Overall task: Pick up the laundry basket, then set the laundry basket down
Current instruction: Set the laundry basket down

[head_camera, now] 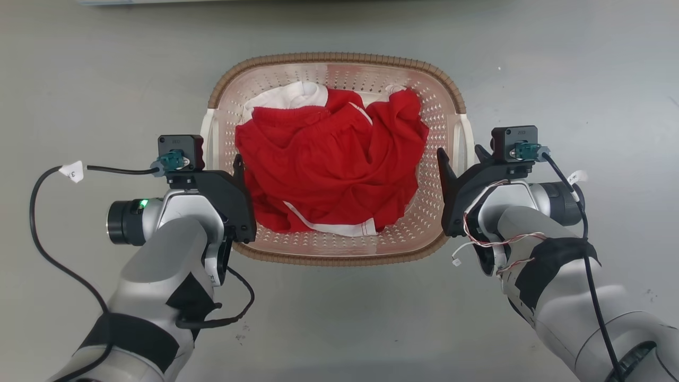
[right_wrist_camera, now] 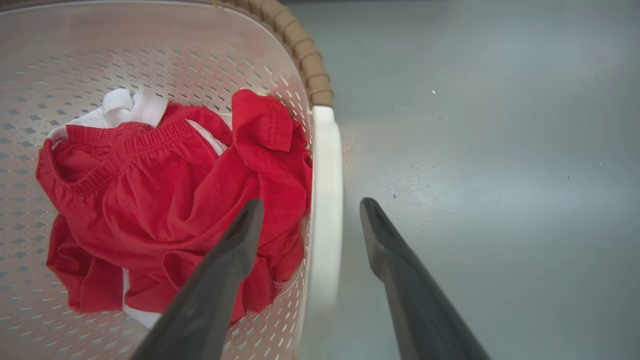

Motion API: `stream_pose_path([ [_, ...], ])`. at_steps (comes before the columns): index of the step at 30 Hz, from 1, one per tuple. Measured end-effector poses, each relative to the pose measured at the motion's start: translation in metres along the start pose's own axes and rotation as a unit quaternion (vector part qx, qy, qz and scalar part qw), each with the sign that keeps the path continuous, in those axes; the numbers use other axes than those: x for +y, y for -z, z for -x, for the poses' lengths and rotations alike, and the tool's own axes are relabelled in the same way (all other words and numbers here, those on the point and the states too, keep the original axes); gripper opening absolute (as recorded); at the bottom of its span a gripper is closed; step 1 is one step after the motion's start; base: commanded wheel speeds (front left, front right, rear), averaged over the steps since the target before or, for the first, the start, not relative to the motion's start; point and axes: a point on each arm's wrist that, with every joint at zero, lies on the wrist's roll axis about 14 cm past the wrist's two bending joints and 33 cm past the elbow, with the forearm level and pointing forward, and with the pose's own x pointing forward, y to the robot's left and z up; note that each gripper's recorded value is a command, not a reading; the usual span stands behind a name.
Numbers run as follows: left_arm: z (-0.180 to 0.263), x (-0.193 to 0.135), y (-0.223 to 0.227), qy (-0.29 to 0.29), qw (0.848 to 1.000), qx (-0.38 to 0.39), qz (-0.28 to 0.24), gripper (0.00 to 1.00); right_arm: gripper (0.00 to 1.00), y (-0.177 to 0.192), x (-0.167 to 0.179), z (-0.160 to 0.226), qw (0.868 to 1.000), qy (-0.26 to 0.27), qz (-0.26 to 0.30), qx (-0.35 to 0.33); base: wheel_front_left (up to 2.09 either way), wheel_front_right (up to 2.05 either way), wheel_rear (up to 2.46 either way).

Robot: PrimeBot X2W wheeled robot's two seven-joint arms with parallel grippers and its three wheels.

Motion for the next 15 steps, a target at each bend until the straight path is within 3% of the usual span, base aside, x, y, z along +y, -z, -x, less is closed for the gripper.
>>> stream_pose_path([
  [15, 0.035, -0.008, -0.05, 0.024, 0.995, -0.096, -0.013, 1.0, 1.0, -0.05, -0.004, 0.033, 0.996, 0.017, 0.014, -0.082, 0.0, 0.0, 0.0],
])
